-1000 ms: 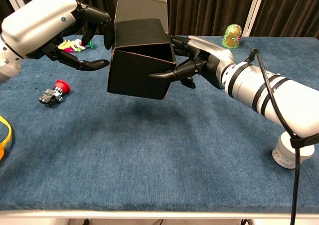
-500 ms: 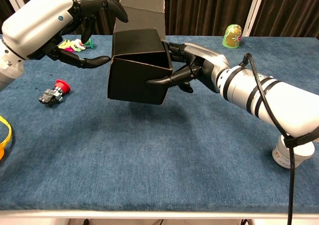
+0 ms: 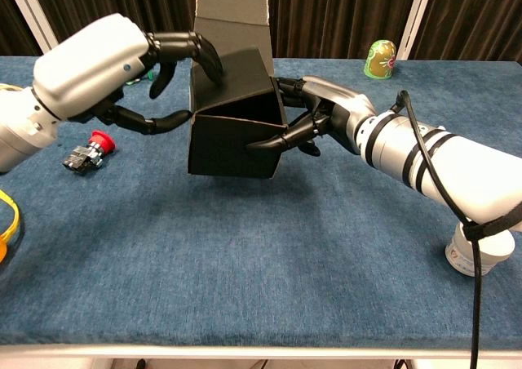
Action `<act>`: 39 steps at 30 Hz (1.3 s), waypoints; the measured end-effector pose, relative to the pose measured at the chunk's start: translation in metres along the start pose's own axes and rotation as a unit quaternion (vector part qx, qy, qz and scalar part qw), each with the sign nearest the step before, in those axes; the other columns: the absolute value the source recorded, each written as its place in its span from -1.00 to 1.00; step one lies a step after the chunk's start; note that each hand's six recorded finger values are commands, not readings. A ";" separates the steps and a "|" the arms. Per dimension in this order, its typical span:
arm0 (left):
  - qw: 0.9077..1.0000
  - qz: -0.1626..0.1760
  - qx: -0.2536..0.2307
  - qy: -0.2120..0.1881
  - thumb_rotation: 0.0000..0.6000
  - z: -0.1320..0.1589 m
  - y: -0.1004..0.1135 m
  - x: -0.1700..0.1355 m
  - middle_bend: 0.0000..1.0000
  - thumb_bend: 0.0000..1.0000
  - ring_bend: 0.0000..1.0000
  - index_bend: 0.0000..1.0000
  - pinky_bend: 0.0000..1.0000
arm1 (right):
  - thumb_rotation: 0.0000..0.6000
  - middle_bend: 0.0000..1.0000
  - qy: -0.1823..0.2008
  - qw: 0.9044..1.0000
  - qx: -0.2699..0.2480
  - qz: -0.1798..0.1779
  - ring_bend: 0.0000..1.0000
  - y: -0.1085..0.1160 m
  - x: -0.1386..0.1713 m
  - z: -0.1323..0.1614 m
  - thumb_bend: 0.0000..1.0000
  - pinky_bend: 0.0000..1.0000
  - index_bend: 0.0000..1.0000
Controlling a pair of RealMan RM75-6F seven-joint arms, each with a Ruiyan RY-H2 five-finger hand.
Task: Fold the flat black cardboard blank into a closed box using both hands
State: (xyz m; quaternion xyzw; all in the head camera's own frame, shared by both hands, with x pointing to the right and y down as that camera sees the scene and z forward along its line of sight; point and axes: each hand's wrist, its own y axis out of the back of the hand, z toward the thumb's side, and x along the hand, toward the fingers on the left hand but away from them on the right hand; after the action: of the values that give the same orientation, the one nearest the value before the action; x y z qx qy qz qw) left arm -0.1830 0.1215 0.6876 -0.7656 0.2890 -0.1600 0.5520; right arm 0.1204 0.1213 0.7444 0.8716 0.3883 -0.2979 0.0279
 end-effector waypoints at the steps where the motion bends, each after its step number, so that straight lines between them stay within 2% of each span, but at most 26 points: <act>1: 1.000 -0.003 -0.001 -0.001 1.00 0.001 -0.002 0.000 -0.31 -0.60 0.40 -0.24 0.91 | 1.00 -0.02 -0.002 1.000 0.002 0.001 0.76 0.000 0.000 -0.001 -0.32 0.85 -0.10; 5: 1.000 -0.013 -0.009 -0.005 1.00 0.003 -0.010 -0.001 -0.24 -0.60 0.40 -0.18 0.91 | 1.00 -0.04 -0.009 1.000 0.008 0.008 0.76 0.000 -0.001 -0.006 -0.27 0.85 -0.12; 9: 1.000 -0.015 -0.018 -0.009 1.00 0.005 -0.014 0.000 -0.19 -0.60 0.41 -0.13 0.91 | 1.00 -0.10 -0.014 1.000 0.016 0.021 0.75 0.001 -0.002 -0.010 -0.09 0.81 -0.20; 11: 0.999 -0.020 -0.024 -0.010 1.00 0.005 -0.017 0.001 -0.18 -0.60 0.41 -0.09 0.91 | 1.00 -0.13 -0.015 0.999 0.018 0.026 0.74 0.002 -0.002 -0.011 -0.07 0.79 -0.24; 20: 0.998 -0.054 -0.027 -0.008 1.00 0.007 -0.035 -0.003 -0.18 -0.60 0.41 -0.09 0.91 | 1.00 -0.20 -0.013 0.999 0.038 0.031 0.70 0.005 0.000 -0.018 -0.08 0.73 -0.31; 29: 0.997 -0.070 -0.031 -0.002 1.00 0.011 -0.043 -0.012 -0.17 -0.59 0.40 -0.11 0.90 | 1.00 -0.28 -0.013 0.998 0.055 0.037 0.64 0.006 0.003 -0.025 -0.08 0.65 -0.36; 39: 0.995 -0.095 -0.013 -0.006 1.00 0.012 -0.052 -0.013 -0.27 -0.59 0.40 -0.22 0.91 | 1.00 -0.34 -0.004 0.995 0.087 0.048 0.59 0.005 0.007 -0.035 -0.08 0.57 -0.42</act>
State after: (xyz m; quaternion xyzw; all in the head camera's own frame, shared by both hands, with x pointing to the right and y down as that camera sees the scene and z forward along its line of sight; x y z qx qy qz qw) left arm -0.1721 0.1502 0.7329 -0.7978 0.2133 -0.2034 0.5259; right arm 0.1447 0.1317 0.7682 0.8870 0.3186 -0.3328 -0.0325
